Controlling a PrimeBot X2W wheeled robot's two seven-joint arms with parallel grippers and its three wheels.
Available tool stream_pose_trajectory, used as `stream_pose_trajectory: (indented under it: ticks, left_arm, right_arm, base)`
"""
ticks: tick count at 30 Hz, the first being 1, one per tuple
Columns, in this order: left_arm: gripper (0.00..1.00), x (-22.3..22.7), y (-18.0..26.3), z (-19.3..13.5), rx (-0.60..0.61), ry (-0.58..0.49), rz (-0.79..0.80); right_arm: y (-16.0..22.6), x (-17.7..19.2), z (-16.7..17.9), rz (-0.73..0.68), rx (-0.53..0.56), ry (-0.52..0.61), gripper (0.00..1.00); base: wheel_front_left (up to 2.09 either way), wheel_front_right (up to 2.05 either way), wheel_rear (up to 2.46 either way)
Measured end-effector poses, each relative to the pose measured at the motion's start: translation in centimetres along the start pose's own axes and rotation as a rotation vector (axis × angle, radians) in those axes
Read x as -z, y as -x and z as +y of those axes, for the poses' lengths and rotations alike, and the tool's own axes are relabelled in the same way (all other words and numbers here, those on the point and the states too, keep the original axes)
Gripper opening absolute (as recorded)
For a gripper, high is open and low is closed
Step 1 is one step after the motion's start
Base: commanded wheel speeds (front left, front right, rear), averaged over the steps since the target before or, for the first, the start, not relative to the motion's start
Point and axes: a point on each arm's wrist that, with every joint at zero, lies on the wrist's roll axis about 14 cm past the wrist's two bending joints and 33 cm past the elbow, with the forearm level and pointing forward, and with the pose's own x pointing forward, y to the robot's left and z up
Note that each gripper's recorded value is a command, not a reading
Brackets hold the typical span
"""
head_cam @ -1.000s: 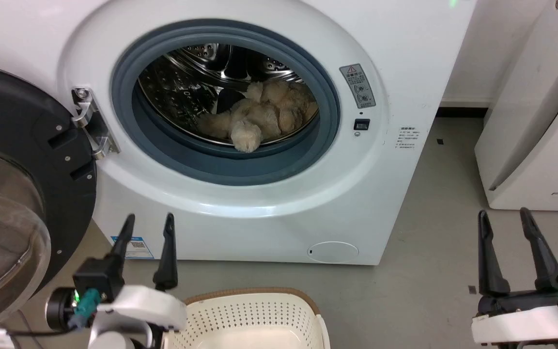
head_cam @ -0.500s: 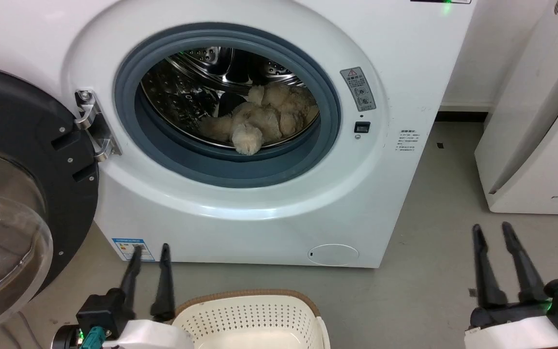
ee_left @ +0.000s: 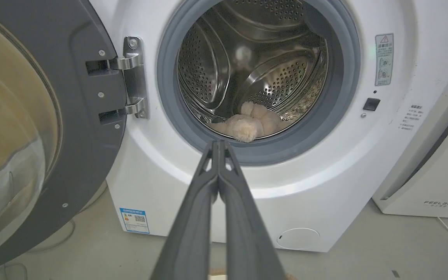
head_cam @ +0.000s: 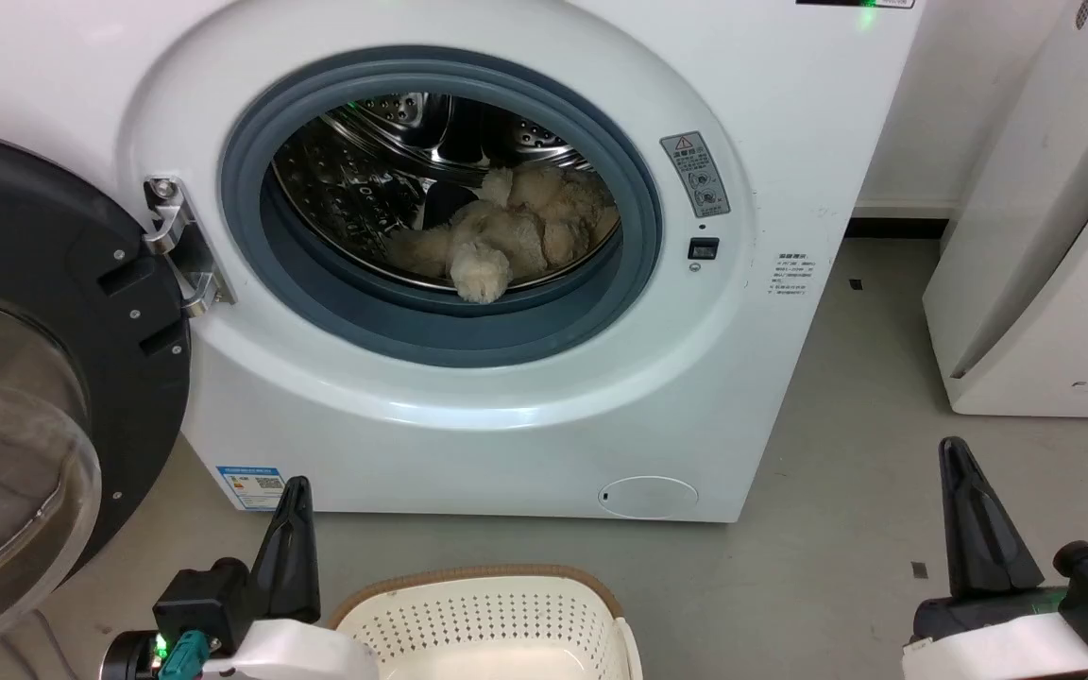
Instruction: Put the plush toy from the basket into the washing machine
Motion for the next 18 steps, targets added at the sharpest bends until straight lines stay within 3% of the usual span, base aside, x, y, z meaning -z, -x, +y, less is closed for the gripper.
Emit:
stream_pose_trajectory:
  ticks: [18]
  left_arm:
    - [0.00, -0.19, -0.23, -0.25, 0.013, -0.020, 0.007]
  right_arm:
    - [0.13, 0.53, 0.14, 0.039, -0.007, 0.023, 0.00]
  base:
    - [0.00, 0.00, 0.00]
